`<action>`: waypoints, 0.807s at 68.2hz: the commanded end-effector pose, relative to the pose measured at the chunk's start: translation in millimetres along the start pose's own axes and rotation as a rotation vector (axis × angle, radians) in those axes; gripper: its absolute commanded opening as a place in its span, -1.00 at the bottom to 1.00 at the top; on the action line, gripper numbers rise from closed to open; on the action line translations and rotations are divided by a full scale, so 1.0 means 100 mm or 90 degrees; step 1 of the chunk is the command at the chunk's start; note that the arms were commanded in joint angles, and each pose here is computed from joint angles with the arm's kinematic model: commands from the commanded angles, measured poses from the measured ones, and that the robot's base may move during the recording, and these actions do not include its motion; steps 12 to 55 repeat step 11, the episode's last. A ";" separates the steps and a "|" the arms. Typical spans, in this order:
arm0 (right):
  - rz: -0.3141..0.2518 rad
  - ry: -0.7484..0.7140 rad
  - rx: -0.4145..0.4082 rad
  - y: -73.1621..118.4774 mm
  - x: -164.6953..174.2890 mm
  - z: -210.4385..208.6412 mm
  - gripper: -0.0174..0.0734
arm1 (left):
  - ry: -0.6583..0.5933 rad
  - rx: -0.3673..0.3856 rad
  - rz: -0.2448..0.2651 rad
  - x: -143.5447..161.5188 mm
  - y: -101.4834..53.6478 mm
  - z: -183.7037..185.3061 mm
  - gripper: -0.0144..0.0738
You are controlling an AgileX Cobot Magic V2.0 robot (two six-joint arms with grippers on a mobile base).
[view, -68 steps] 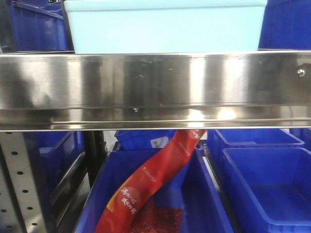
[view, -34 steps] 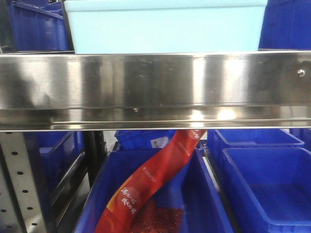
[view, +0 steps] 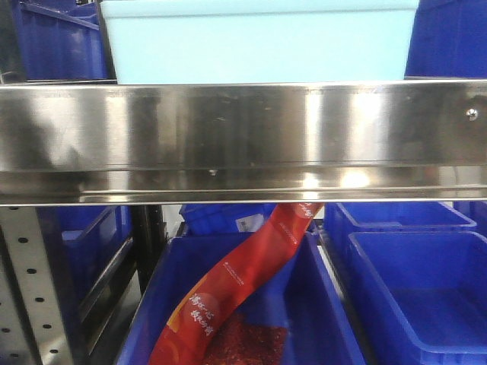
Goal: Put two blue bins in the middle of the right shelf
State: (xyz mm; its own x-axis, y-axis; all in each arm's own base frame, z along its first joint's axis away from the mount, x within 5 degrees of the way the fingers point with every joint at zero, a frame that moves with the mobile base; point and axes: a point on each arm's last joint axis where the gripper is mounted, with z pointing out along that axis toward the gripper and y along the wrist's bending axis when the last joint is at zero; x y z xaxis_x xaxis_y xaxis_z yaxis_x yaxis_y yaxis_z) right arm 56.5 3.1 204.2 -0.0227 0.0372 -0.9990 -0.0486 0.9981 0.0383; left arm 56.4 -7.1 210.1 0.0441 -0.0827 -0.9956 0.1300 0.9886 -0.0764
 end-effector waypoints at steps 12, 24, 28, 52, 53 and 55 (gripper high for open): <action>-0.002 -0.017 0.004 0.00 -0.02 0.00 -0.97 | -0.015 -0.002 -0.001 -0.02 0.00 -0.01 -0.92; -0.002 -0.017 0.004 0.00 -0.02 0.00 -0.97 | -0.015 -0.002 -0.001 -0.02 0.00 -0.01 -0.92; -0.002 -0.017 0.004 0.00 -0.02 0.00 -0.97 | -0.015 -0.002 -0.001 -0.02 0.00 -0.01 -0.92; -0.002 -0.017 0.004 0.00 -0.02 0.00 -0.97 | -0.015 -0.002 -0.001 -0.02 0.00 -0.01 -0.92; -0.002 -0.017 0.004 0.00 -0.02 0.00 -0.97 | -0.015 -0.002 -0.001 -0.02 0.00 -0.01 -0.92; -0.002 -0.017 0.004 0.00 -0.02 0.00 -0.97 | -0.015 -0.002 -0.001 -0.02 0.00 -0.01 -0.92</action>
